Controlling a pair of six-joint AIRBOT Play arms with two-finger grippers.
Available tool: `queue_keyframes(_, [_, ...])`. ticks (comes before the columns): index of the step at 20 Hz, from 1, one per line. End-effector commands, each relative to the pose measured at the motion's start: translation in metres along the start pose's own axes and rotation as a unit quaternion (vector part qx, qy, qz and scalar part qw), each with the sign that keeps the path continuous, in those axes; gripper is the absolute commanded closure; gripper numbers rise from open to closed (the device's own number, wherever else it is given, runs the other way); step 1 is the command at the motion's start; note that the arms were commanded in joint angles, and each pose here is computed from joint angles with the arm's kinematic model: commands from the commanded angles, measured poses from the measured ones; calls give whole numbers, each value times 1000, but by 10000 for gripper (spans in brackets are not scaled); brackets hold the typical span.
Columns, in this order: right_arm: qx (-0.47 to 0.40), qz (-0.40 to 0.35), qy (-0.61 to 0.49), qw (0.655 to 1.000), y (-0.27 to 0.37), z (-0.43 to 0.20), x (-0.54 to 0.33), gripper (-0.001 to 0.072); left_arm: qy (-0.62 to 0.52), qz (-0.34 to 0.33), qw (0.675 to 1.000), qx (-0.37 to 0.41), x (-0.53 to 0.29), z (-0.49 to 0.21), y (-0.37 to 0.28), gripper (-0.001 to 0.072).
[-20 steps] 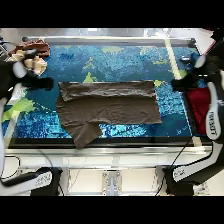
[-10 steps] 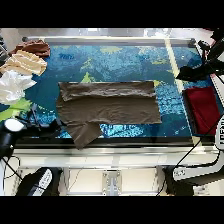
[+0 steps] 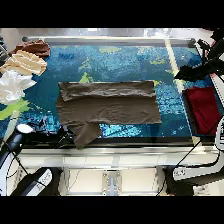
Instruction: Fold the shirts.
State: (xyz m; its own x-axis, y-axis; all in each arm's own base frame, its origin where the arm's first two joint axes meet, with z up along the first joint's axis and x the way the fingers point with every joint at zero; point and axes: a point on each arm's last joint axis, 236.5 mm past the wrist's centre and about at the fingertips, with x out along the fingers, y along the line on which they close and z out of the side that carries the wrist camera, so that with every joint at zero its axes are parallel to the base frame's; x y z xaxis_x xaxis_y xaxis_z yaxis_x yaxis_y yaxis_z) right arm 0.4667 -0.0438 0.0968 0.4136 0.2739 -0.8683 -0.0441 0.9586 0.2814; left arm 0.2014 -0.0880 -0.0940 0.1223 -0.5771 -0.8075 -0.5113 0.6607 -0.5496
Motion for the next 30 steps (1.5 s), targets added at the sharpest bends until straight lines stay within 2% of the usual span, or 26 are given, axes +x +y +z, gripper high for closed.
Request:
queue_keyframes(1, [0, 13, 8, 1000, 6, -4, -1, 367, -3, -15, 1000, -2, 12, 9, -4, 130])
queue_keyframes(6, [3, 32, 2, 999, 16, -1, -3, 370, 14, -9, 1000, 7, 34, 3, -10, 136])
queue_keyframes(7, [1, 32, -1, 1000, 17, -1, -5, 391, 10, -19, 1000, 3, 36, 4, -17, 220])
queue_keyframes(8, [-4, 31, -4, 1000, 18, 0, -8, 405, 7, -32, 999, 8, 36, 4, -25, 348])
queue_keyframes(9, [-10, 24, -9, 1000, 17, 1, -13, 405, 6, -44, 999, 21, 35, 5, -31, 541])
queue_keyframes(10, [-16, 6, -18, 1000, 13, 2, -21, 405, 2, -55, 998, 30, 35, 6, -37, 688])
queue_keyframes(14, [-20, -69, -76, 994, -15, 7, -73, 402, -11, -73, 997, 38, 28, 8, -48, 694])
queue_keyframes(17, [65, -73, -76, 992, -54, -47, -78, 400, -35, -82, 994, 57, 19, 12, -56, 694])
queue_keyframes(20, [216, -7, -68, 974, -64, -134, -21, 398, -67, -90, 991, 75, 8, 19, -65, 694])
queue_keyframes(23, [334, 120, -13, 935, -23, -212, 46, 367, -78, -96, 989, 86, 2, 19, -70, 694])
queue_keyframes(24, [349, 163, -4, 923, -5, -221, 56, 347, -80, -97, 988, 88, 0, 19, -71, 694])
queue_keyframes(25, [362, 199, 0, 911, 9, -224, 62, 294, -82, -98, 988, 89, 0, 19, -72, 695])
queue_keyframes(26, [377, 222, 5, 899, 18, -223, 66, 293, -82, -98, 988, 89, 0, 19, -72, 695])
queue_keyframes(30, [377, 227, 38, 897, 31, -230, 84, 294, -82, -98, 988, 89, 0, 19, -72, 695])
